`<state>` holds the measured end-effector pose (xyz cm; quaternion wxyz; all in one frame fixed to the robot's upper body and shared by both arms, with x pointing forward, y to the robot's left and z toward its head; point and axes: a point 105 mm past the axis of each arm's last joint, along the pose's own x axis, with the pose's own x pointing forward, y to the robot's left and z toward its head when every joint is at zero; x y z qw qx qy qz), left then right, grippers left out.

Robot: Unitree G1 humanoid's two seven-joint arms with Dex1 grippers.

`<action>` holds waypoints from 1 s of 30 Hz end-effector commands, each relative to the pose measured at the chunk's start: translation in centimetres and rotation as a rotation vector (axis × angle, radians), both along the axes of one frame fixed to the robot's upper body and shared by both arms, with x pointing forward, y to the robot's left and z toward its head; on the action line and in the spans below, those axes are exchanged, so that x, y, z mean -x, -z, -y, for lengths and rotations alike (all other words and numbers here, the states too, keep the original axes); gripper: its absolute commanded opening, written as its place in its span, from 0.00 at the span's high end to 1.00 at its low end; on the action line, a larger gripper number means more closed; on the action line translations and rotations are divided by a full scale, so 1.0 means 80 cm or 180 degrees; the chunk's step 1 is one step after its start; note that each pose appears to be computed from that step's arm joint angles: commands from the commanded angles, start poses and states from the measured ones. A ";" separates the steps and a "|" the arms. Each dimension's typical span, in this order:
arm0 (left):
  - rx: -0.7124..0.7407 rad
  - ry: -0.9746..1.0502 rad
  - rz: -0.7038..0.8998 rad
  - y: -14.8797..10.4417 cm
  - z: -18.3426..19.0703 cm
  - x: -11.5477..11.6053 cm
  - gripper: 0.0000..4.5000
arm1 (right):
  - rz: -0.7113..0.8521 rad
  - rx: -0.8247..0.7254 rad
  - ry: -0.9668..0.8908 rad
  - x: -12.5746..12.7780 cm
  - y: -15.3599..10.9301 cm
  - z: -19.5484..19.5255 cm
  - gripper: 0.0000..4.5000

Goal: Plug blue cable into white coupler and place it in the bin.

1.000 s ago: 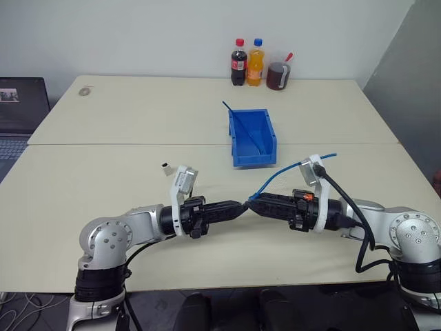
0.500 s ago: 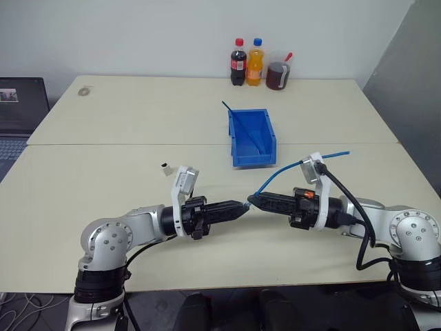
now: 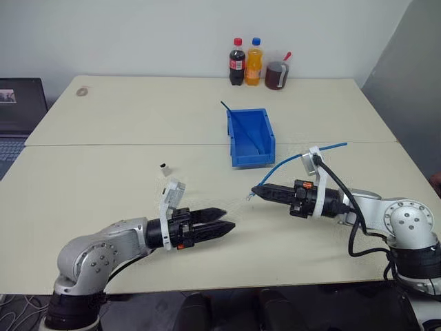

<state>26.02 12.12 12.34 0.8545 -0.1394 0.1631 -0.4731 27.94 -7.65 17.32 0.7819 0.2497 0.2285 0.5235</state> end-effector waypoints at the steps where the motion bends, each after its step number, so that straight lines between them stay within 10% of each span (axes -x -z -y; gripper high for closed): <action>1: -0.0891 -0.1215 0.0535 0.025 -0.045 -0.037 0.00 | 0.0242 -0.0084 0.0043 -0.013 -0.017 0.003 0.97; 13: -0.1541 -0.2929 0.0894 0.046 -0.124 -0.087 0.00 | 0.0354 -0.0029 -0.0009 -0.028 -0.015 -0.001 0.97; 30: -0.1143 -0.3927 0.0034 0.077 -0.062 -0.148 0.00 | 0.0455 0.0137 0.0150 -0.030 -0.019 0.017 0.97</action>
